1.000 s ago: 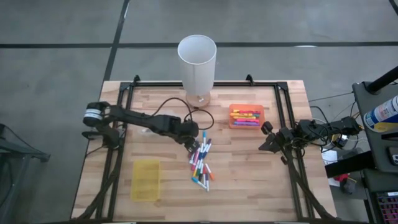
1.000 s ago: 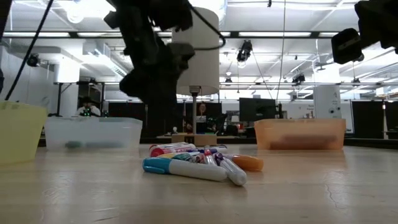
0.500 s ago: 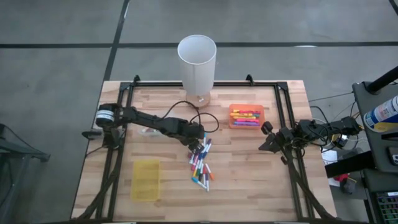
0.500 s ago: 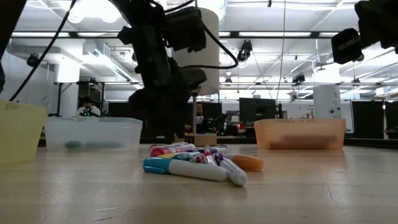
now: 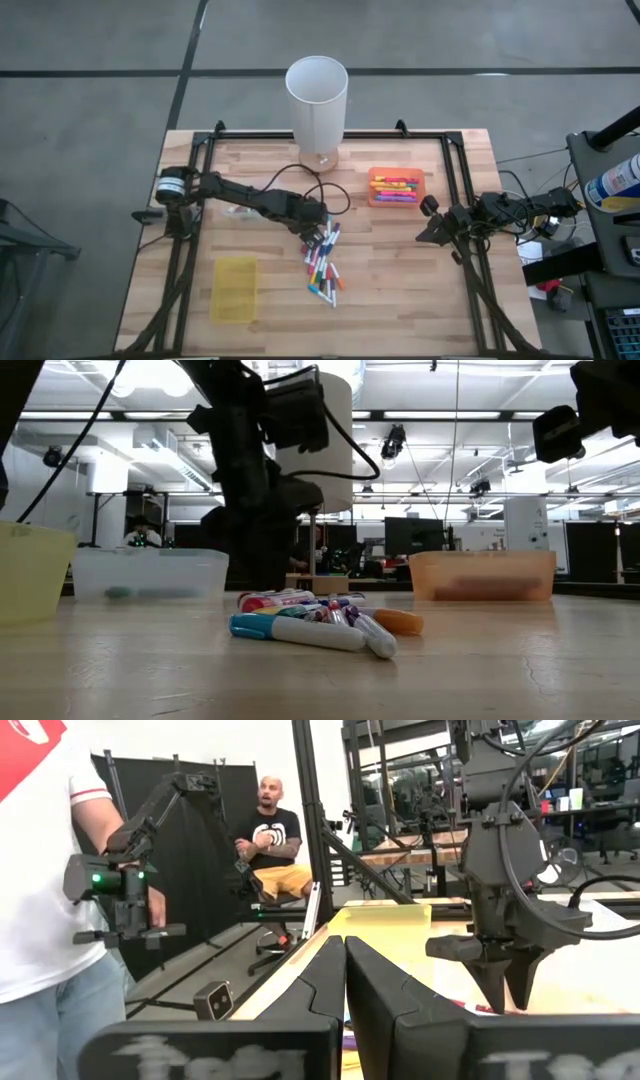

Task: Pick & Place Markers
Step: Put the red marker pen into the white bin

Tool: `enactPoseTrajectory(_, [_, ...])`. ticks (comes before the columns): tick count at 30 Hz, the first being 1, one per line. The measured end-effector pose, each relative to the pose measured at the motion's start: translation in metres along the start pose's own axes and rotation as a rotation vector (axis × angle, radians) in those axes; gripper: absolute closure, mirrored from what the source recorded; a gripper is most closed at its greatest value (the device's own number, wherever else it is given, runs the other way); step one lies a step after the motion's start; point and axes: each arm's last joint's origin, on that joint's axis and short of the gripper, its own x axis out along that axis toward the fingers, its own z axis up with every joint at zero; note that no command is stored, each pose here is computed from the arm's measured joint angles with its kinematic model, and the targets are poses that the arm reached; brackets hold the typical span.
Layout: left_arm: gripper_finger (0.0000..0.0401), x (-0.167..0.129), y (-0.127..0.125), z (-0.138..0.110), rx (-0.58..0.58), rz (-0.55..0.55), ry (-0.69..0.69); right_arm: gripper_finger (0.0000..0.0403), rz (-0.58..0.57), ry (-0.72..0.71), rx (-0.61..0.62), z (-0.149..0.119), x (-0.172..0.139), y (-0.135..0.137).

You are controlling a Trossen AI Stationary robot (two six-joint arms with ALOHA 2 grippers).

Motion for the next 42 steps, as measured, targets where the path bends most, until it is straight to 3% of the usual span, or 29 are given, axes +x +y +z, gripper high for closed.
enactPoseTrajectory(23, [0.0258, 0.012, 0.011, -0.020, 0.031, 0.052, 0.082, 0.0394, 0.000, 0.000, 0.000, 0.000, 0.000, 0.000])
enactPoseTrajectory(30, [0.0325, 0.008, 0.011, -0.020, 0.052, 0.036, 0.089, 0.0394, 0.000, 0.000, 0.000, 0.000, 0.000, 0.000])
enactPoseTrajectory(33, [0.0354, 0.004, 0.010, -0.021, 0.064, 0.024, 0.112, 0.0394, 0.000, 0.000, 0.000, 0.000, 0.000, 0.000])
enactPoseTrajectory(42, [0.0353, -0.043, 0.012, -0.018, 0.106, -0.017, 0.058, 0.0394, 0.000, 0.000, 0.000, 0.000, 0.000, 0.000])
